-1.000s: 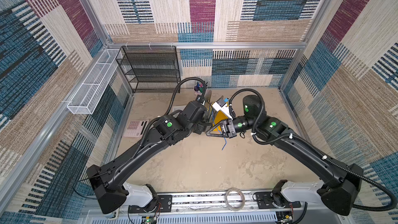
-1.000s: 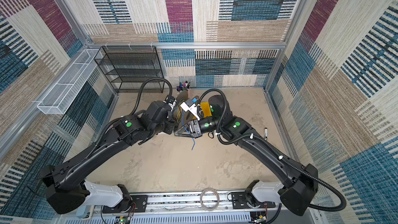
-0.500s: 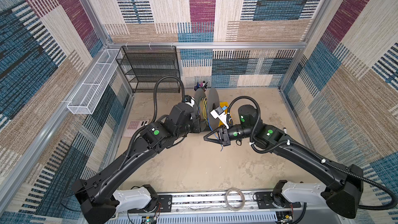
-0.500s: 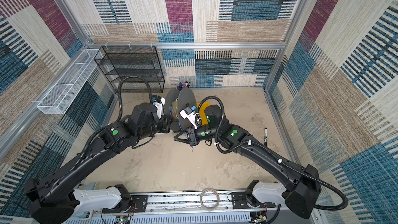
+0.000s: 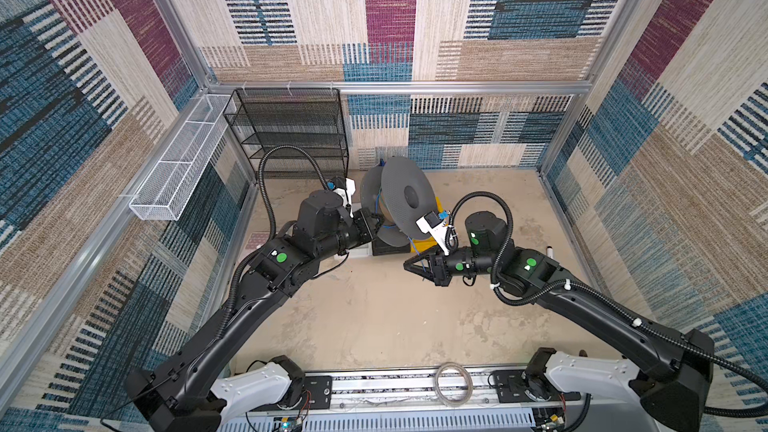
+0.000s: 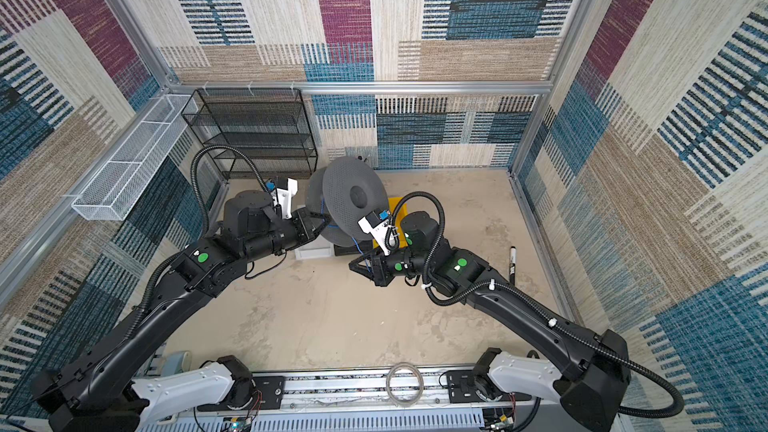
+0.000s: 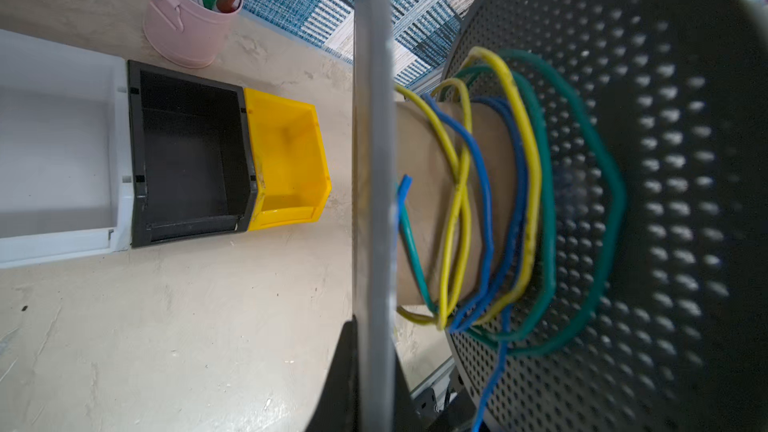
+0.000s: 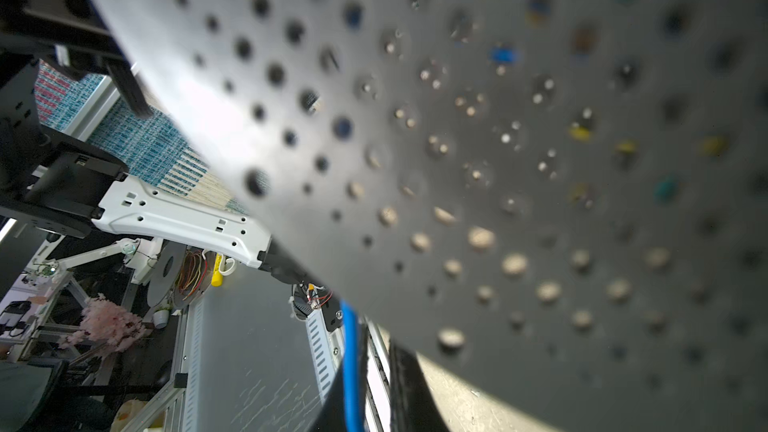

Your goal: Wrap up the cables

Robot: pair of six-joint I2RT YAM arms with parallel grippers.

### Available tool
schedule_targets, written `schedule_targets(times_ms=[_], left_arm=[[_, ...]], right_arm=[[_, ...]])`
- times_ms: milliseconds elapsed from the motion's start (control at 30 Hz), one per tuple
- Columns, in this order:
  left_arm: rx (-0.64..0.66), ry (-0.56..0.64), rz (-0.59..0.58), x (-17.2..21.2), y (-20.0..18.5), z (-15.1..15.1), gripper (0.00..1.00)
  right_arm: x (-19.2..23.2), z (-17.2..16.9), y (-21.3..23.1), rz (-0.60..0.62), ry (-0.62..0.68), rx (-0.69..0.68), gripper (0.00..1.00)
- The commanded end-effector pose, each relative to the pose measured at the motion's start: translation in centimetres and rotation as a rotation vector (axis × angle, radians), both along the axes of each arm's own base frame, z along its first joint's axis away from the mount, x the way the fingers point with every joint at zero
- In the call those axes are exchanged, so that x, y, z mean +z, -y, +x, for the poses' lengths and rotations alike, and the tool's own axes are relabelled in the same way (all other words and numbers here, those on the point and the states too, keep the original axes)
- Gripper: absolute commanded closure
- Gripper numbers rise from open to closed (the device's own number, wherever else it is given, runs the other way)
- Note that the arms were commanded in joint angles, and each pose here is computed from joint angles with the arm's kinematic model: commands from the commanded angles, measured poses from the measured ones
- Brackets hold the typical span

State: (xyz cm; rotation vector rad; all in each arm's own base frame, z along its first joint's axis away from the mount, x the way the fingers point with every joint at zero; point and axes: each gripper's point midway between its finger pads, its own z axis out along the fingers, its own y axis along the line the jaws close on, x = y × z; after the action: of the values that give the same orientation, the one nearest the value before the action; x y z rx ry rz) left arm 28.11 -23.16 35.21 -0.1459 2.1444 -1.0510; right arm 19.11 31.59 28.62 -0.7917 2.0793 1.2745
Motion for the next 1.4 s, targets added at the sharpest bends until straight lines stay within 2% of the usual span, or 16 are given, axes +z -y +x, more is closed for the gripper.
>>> schedule_targets(times_ms=[0,100,300,400,733,1033,1200,1367], left_arm=[[-0.066,0.144,-0.126,5.1,1.6,0.6,1.0],[-0.112,0.133,-0.121,4.8,2.6,0.6,1.0],[-0.066,0.136,-0.114,4.4,1.8,1.1,1.0],[-0.062,0.142,-0.117,4.7,1.6,1.2,1.0],[-0.053,0.14,-0.143,5.2,1.3,1.4,1.0],[-0.05,0.137,-0.17,5.7,1.1,1.6,1.0],[-0.059,0.137,-0.181,5.8,1.4,1.6,1.0],[-0.07,0.132,-0.183,5.7,1.6,1.6,1.0]], right_arm=[[-1.0,-1.0,0.1,-0.022,-0.039,0.042,0.84],[-0.6,-1.5,-0.4,0.014,-0.043,0.081,0.85],[0.3,-2.1,0.2,0.033,-0.014,0.087,0.83],[0.5,-2.5,0.7,0.045,-0.003,0.082,0.97],[-0.4,-3.2,0.7,0.071,-0.027,0.101,0.98],[-0.4,-4.0,0.9,0.139,-0.034,0.117,0.9],[0.2,-4.3,0.7,0.166,-0.028,0.142,0.78],[0.8,-4.0,0.6,0.186,0.002,0.131,0.8]])
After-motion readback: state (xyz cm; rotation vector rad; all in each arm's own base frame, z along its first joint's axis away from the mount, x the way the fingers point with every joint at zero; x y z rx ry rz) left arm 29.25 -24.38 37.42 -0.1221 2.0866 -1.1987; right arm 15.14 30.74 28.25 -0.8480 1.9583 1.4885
